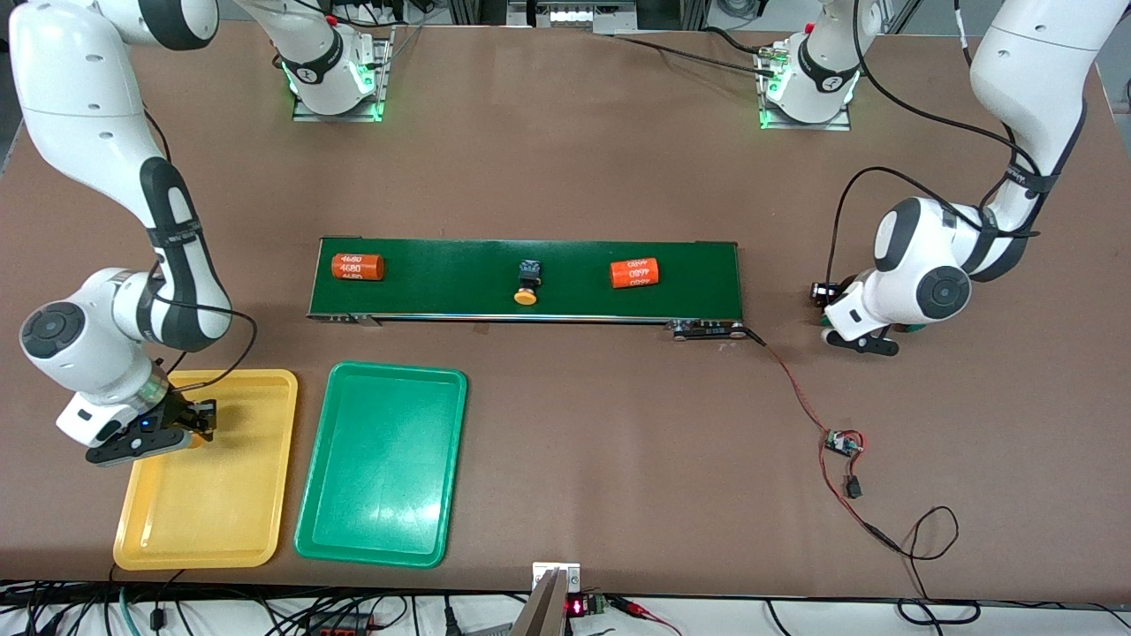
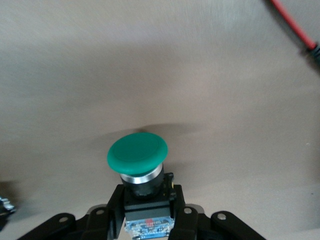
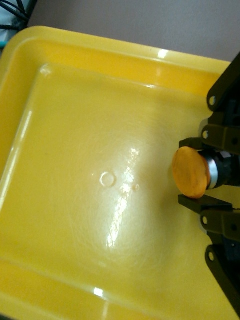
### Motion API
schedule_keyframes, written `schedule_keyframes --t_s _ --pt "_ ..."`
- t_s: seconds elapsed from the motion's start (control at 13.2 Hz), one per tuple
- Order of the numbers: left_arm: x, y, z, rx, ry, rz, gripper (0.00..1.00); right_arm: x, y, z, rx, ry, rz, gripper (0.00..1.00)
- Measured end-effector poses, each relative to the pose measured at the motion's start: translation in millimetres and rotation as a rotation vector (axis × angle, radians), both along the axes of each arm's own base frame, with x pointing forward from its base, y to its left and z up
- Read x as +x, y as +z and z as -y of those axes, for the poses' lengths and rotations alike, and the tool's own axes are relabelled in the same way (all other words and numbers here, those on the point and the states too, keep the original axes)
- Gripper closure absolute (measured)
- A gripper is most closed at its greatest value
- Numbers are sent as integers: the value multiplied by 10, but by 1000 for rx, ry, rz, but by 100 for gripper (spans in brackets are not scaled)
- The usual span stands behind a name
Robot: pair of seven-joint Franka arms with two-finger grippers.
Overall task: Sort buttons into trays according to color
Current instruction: 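Drop the yellow button into the yellow tray while the left gripper grasps a green button, then place the green button on the belt while the right gripper returns to the belt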
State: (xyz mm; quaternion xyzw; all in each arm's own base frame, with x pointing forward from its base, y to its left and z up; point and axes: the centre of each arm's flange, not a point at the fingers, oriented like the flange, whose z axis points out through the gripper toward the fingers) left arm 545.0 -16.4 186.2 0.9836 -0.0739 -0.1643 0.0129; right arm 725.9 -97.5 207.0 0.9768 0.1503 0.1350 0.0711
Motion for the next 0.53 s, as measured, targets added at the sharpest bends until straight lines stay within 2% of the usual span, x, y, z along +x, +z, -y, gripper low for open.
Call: schedule_keyframes --t_s 0.08,0.15,0.38,0.53 --pt "63 144 -16 11 0 -3 59 0 -60 15 -2 -1 5 59" --pt "136 338 1 22 -6 -9 59 4 -82 25 -2 -3 8 53" --pt "282 1028 532 29 -50 2 59 42 74 25 -1 -4 28 20" --pt "196 1260 1133 -22 -15 0 59 3 356 -11 15 -9 -16 1"
